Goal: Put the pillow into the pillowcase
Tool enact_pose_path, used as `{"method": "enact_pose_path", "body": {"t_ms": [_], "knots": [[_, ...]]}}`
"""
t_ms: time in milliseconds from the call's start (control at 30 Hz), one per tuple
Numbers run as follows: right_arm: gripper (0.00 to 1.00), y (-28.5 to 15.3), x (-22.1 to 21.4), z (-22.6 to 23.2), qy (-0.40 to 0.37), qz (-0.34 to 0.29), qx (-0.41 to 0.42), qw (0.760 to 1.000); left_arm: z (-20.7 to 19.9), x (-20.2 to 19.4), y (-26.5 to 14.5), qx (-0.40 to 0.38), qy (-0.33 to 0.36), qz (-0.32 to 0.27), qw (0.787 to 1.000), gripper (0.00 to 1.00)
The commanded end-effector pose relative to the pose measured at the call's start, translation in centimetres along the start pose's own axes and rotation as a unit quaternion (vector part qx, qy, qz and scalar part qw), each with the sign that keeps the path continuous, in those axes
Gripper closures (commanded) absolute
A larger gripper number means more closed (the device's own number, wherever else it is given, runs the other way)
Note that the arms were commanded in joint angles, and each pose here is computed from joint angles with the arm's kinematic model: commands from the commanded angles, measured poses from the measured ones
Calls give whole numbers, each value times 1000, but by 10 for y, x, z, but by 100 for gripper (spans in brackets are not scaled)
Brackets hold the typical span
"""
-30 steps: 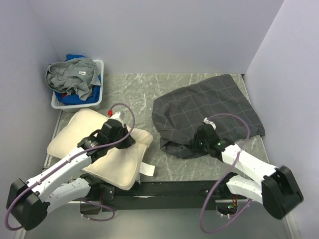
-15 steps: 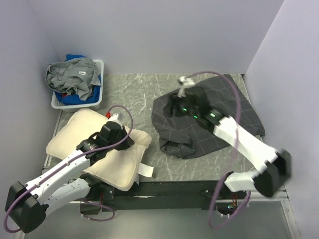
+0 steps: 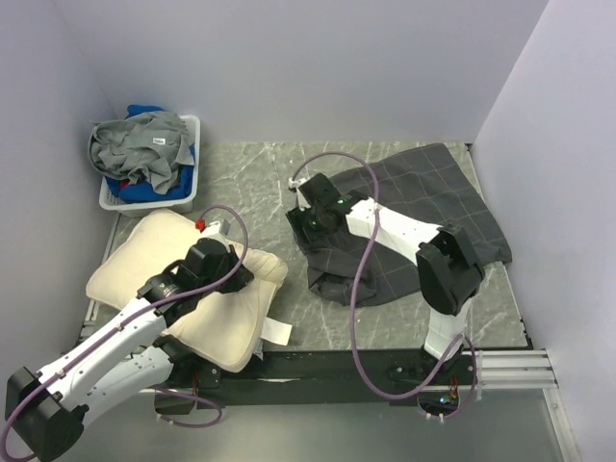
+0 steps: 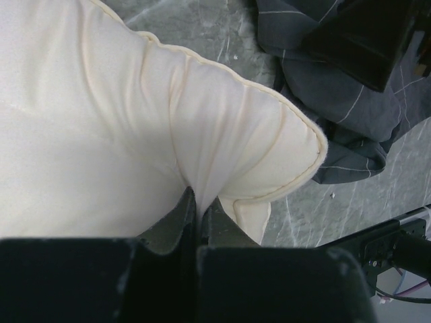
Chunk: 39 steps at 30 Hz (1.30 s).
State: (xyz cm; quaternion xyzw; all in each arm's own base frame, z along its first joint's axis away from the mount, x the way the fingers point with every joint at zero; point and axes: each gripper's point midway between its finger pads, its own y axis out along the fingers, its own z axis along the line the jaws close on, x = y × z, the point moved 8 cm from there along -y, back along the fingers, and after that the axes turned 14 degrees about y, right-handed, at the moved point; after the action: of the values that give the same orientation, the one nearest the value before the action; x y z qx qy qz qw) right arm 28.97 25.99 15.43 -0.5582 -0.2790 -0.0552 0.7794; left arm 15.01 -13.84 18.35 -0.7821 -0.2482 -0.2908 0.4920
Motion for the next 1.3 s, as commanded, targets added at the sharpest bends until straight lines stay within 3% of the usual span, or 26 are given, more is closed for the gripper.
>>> {"method": "enact_pose_path", "body": {"t_ms": [0,300,400,433,633,800,900,1267], "knots": [[31,4,21,8,-19,-17,-34,999,-8,18,-6,-14,-11,-38,999,99],[36,26,18,5,-36,36,-53,997,-9,21,-9,-15,-9,-41,999,99],[63,27,19,5,-34,35,-55,997,-10,21,-8,-20,-10,-43,999,99],[80,24,22,5,-30,28,-56,998,-10,21,-7,-22,-10,-42,999,99],[100,-29,57,-7,55,-52,-9,997,-12,18,1,-28,-2,-30,999,99],[100,-81,74,-31,140,-120,68,980,-17,19,14,-41,1,-22,999,99],[100,-93,71,-48,170,-127,100,972,-23,24,20,-53,1,-21,998,99],[96,-88,50,-90,257,-136,156,944,-52,69,6,-88,18,-59,994,99]]}}
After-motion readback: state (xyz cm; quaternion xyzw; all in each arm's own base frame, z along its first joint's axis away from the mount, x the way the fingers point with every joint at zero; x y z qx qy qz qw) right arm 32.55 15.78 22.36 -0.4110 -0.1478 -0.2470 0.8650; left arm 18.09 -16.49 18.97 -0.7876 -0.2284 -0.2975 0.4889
